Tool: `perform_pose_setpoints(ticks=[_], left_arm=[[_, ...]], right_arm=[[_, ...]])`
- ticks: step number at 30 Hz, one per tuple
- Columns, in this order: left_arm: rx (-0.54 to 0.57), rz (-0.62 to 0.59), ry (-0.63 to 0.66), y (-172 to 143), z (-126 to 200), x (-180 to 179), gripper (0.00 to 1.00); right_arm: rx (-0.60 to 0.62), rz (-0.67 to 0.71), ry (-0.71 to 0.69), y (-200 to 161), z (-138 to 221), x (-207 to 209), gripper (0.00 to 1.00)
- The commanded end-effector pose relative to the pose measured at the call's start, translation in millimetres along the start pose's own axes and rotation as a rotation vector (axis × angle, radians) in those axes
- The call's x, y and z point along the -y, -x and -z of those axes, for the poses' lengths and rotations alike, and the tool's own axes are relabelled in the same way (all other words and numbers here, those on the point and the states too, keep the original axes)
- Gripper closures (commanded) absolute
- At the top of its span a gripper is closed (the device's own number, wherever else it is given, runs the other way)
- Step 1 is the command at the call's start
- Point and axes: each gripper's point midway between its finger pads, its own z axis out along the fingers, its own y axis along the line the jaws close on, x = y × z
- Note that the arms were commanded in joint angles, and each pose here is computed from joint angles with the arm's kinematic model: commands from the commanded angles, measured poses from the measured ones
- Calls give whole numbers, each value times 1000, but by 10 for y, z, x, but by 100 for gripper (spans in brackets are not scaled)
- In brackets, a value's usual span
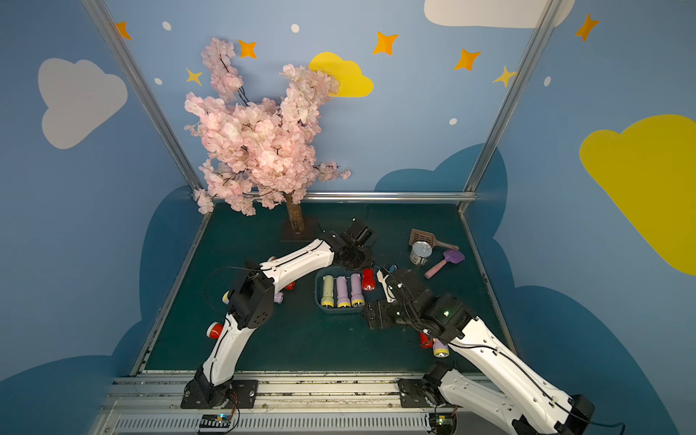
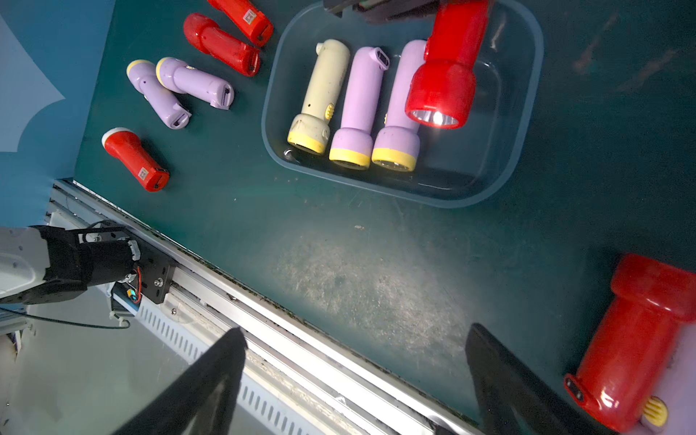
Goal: Put the flashlights into the storage boxes
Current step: Place the flashlight at the storage box.
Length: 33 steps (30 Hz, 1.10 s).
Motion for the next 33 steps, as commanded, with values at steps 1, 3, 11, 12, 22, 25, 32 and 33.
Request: perform_pose_setpoints(ticks=[1,3,11,12,22,25,32,33], left_arm=[[-33,-18,-8,-64,-8,62,77],[-40,-20,-2,-109,-69,48,77],[-64,-11,16,-262,-214,-36,76],[-68,-4,24,-280,-234,-71,77],[-68,2,32,-365,-260,-183,72],[-62,-5,30,-353,-235,-176,62],[-36,-25,17,-310,-111,-136,50],[-35,-26,13,-304,-87,-122,49]], right_arm=[[-16,-13,-33,-86,29,102,9],[-13,-19,-36,-96,45,118,9],[-20,-34,-34,-139,48,136,9],[-22,-38,-33,-141,48,134,9],[-24,-55,-21,-144,43,113,9],[-18,-55,-15,-126,56,97,9],[-8,-51,-10,-91,95,74,9],[-10,-51,-11,-92,97,73,9]])
